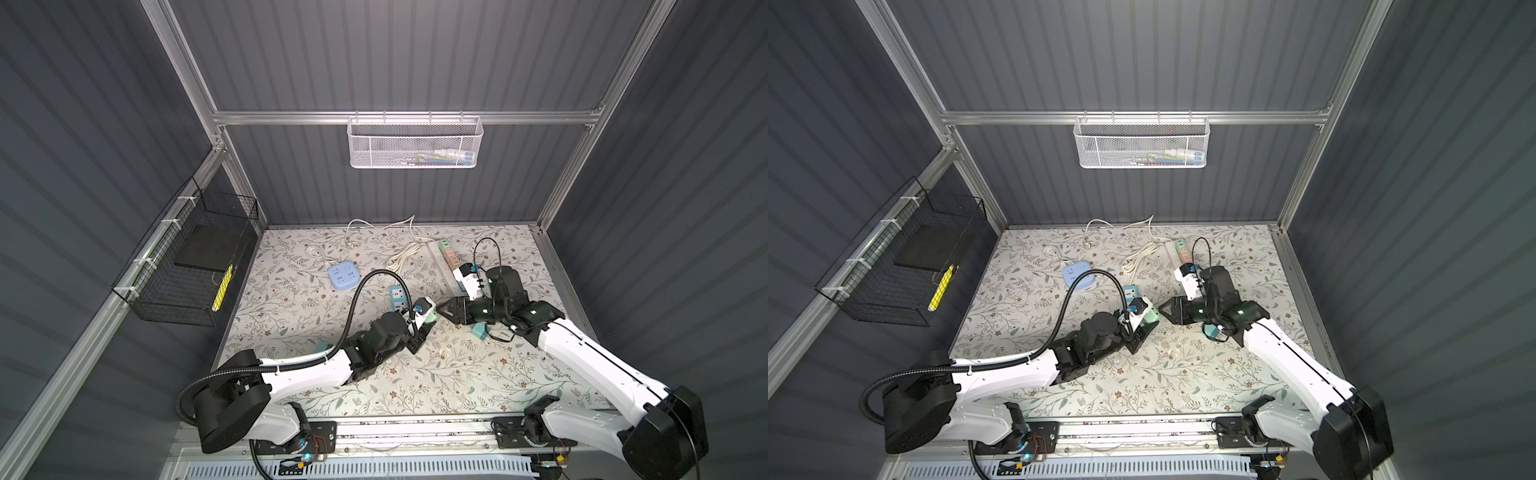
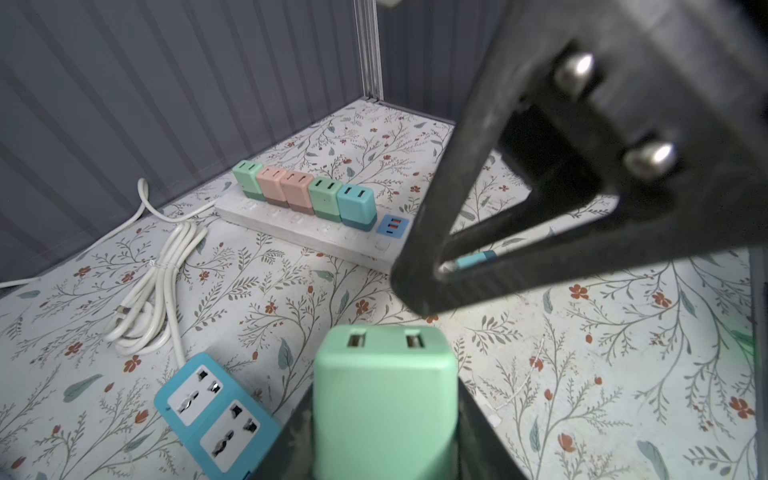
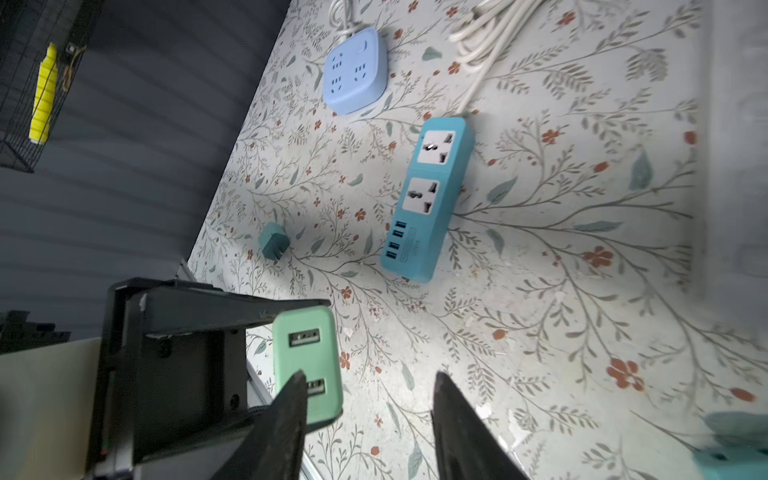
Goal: Insert the plug
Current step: 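Lift the green plug with the left gripper into the closing right gripper, then carry the green plug with the right gripper while the left gripper withdraws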
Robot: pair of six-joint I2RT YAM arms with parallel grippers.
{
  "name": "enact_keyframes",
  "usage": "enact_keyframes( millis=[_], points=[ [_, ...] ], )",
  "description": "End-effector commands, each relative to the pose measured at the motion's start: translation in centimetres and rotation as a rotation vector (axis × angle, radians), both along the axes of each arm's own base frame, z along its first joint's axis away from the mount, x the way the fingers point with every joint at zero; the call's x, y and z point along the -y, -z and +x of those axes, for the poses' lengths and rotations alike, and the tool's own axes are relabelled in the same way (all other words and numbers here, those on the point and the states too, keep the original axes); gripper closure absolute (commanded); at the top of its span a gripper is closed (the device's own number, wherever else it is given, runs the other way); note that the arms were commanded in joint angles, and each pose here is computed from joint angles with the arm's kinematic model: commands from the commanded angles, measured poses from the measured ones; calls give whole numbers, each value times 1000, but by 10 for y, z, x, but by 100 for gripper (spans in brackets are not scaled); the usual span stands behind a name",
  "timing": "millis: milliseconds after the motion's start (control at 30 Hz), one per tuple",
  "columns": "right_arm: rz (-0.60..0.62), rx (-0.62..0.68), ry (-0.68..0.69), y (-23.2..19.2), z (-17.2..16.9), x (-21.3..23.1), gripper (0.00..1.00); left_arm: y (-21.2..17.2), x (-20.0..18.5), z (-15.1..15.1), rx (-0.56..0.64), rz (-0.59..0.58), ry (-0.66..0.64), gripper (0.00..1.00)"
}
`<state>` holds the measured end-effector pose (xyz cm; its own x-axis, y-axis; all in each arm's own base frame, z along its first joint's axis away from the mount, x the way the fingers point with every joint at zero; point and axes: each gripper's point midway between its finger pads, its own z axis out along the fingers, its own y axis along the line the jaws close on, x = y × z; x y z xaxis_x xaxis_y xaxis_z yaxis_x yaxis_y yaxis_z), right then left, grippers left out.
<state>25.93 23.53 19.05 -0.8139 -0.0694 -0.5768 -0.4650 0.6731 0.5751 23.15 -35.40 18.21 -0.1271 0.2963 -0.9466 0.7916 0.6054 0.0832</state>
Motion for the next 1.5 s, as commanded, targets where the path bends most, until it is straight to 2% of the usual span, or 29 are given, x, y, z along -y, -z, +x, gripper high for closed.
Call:
enact_keyframes(
  millis=[0, 500, 733, 833, 900, 967, 1000, 1067, 1167, 1300, 1333, 1467],
  points=[
    [30, 20, -60, -10, -2, -13, 49, -6, -2, 0, 12, -28, -6, 76],
    [59, -18, -137, -4, -14, -30, 49, -10, -5, -1, 36, -15, -3, 77],
    [88, 2, -151, -9, -14, -38, 61, -9, -6, -1, 28, -15, -2, 74],
    [100, 16, -155, -13, -14, -41, 67, -8, -6, -2, 24, -12, -4, 66],
    [99, 26, -149, -14, -14, -41, 68, -7, -8, -2, 22, -3, -8, 53],
    [93, 35, -138, -15, -12, -40, 68, -7, -11, 0, 20, 0, -26, 47],
    [84, 46, -124, -15, -10, -39, 70, -7, -14, 2, 23, -2, -45, 39],
    [70, 81, -100, -18, -6, -38, 71, -10, -22, 5, 23, -24, -94, 26],
    [27, 143, -38, -18, 5, -39, 72, -16, -46, 16, 38, -102, -231, 16],
    [-84, 218, 95, -7, 34, -35, 72, -19, -110, 38, 31, -230, -604, 3],
    [-110, 233, 118, -3, 40, -36, 73, -16, -130, 41, 20, -248, -709, 1],
    [-176, 285, 196, 9, 66, -42, 73, 2, -171, 42, -36, -196, -958, 1]
  ],
)
